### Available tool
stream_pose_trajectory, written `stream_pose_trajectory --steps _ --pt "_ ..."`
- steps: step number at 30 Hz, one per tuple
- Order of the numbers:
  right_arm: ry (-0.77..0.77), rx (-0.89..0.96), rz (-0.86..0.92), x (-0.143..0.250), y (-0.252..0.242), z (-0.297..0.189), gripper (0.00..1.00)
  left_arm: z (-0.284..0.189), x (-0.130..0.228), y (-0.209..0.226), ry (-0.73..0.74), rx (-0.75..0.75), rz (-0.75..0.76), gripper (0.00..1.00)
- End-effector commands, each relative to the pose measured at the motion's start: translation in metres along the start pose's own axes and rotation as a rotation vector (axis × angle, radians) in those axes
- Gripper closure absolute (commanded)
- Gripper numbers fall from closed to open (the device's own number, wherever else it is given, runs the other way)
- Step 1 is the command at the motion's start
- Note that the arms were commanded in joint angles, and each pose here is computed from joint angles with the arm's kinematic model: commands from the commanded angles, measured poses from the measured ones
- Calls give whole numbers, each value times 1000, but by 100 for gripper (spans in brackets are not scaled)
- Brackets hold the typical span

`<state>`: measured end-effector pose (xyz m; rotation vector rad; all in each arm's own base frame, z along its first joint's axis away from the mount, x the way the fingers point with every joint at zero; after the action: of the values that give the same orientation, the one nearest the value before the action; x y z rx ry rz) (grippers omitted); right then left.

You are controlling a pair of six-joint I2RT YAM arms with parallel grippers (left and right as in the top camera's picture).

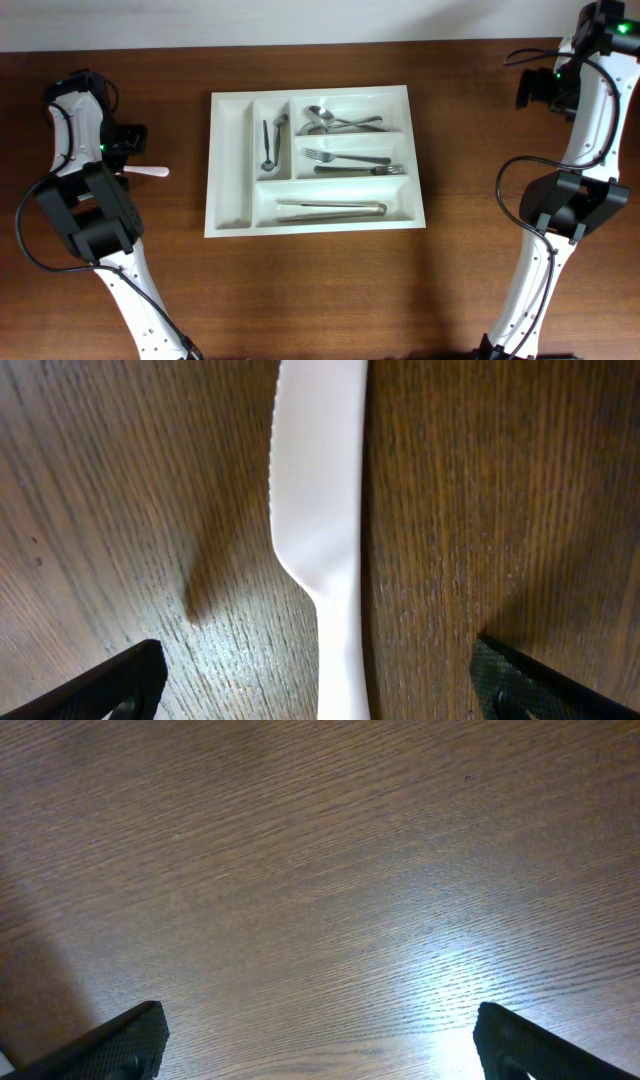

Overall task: Pack container
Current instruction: 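Align the left gripper along the plastic knife's handle, then lower the left gripper and close it on the knife handle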

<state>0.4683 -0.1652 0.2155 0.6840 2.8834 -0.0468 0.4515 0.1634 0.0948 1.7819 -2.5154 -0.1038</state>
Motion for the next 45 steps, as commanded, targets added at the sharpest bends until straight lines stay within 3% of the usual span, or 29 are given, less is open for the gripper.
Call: stream_pose_trajectory --steps 1,45 --pt "-17 -7 -3 1 -2 -10 1 10 1 -3 9 -10 36 1" --pt "-17 -7 -3 1 -2 -10 1 31 2 -7 17 27 125 1"
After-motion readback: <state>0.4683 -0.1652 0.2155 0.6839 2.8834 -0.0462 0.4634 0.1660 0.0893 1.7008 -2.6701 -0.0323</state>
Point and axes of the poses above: each gripper's point midway between its finger pads, its own z axis out along the fingers, its own y axis along the line the jaws close on, x = y × z, the point moved 9 cm from there along -z, back along the fingers, and after that the axes turned 8 degrees about z, right-handed, at the moved point
